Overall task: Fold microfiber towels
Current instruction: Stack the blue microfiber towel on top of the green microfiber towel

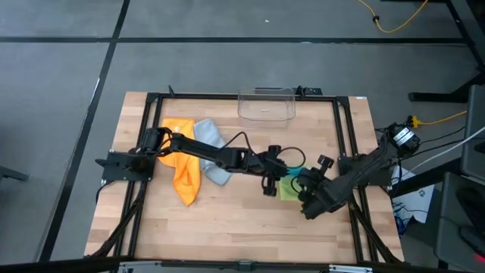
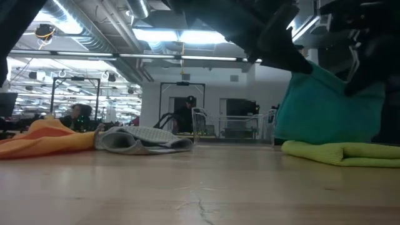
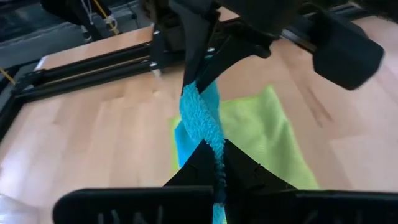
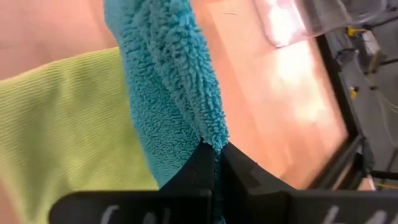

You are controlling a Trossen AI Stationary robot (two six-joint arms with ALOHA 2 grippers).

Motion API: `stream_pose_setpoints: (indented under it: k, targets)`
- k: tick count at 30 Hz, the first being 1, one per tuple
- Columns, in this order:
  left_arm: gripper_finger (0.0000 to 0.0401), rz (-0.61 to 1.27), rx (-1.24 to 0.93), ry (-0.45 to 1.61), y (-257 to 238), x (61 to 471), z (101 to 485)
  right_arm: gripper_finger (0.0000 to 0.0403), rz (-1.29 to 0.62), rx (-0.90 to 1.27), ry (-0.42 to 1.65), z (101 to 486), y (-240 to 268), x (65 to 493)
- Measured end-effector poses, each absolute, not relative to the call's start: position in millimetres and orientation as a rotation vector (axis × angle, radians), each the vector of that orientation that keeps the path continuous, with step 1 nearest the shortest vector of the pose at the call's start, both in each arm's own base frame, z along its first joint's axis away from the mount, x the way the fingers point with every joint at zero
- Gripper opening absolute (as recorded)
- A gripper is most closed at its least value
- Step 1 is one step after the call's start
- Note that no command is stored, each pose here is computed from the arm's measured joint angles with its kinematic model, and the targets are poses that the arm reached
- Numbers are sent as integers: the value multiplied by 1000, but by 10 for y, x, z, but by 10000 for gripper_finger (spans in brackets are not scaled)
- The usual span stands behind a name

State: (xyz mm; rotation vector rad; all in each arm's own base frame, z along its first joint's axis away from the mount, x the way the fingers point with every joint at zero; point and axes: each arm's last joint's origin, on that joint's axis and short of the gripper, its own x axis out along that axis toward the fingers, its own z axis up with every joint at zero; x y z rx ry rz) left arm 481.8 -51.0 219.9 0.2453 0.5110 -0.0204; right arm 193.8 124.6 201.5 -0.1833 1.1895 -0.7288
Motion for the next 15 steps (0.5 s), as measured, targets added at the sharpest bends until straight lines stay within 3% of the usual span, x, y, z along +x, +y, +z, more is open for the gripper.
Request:
stream_pose_setpoints:
  k: [15]
  targets:
    - [0,-75,175,547,-721,4887,1871,9,-601,-23,1293,1959,1417,1917]
